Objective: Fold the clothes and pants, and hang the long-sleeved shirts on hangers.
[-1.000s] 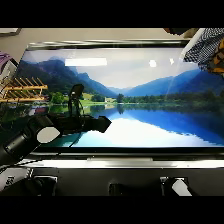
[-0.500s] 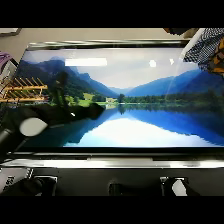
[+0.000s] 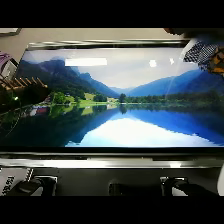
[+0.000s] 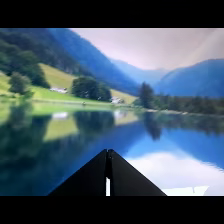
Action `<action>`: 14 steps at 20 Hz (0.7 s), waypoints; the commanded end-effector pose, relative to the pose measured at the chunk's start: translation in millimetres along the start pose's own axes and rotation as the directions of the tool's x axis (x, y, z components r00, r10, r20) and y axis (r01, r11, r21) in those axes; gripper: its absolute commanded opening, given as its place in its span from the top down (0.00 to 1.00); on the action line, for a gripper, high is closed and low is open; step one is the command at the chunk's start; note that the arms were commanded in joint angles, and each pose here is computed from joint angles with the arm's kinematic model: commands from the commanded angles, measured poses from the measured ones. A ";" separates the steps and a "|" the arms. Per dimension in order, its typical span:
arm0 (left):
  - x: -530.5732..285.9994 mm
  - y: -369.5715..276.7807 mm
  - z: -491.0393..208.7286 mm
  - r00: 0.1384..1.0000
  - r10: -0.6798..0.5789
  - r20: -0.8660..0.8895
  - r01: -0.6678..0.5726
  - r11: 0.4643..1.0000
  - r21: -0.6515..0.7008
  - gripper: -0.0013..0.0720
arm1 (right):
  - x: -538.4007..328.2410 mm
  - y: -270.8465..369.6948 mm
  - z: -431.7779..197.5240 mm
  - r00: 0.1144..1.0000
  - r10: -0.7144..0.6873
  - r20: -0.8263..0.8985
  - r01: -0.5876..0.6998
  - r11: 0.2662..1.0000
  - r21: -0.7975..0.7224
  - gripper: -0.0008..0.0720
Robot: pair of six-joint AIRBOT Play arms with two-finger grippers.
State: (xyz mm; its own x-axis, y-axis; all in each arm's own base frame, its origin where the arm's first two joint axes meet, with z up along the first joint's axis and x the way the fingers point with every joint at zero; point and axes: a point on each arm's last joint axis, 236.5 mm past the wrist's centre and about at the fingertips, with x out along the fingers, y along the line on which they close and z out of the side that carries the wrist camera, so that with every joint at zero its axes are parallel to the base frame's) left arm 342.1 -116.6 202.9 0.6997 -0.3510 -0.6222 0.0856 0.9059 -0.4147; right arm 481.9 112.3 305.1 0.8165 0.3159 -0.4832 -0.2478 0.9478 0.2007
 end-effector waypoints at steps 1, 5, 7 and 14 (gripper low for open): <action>-8.4 60.1 -32.5 0.971 0.199 -0.132 -0.185 0.977 0.108 0.96 | 32.9 64.2 -126.5 0.884 0.099 -0.457 -0.164 0.981 -0.106 0.95; 15.9 89.4 -53.5 0.953 0.263 -0.150 -0.245 0.961 0.128 0.96 | 46.6 79.9 -195.9 0.788 0.105 -0.607 -0.203 0.975 -0.095 0.95; 23.0 94.8 -62.5 0.949 0.268 -0.166 -0.249 0.960 0.126 0.96 | 44.9 82.4 -216.1 0.747 0.112 -0.655 -0.214 0.974 -0.076 0.95; 26.3 98.1 -69.5 0.945 0.272 -0.183 -0.252 0.960 0.125 0.96 | 34.9 82.4 -228.3 0.702 0.113 -0.703 -0.214 0.975 -0.056 0.95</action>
State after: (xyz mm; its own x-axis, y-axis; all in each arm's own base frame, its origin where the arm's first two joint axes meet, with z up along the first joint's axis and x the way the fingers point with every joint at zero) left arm 320.1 -55.1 102.8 0.5584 -0.1347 -0.8186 -0.0043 0.9863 -0.1652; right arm 377.4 211.0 114.2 0.2068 0.3643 -0.9080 -0.4472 0.8607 0.2434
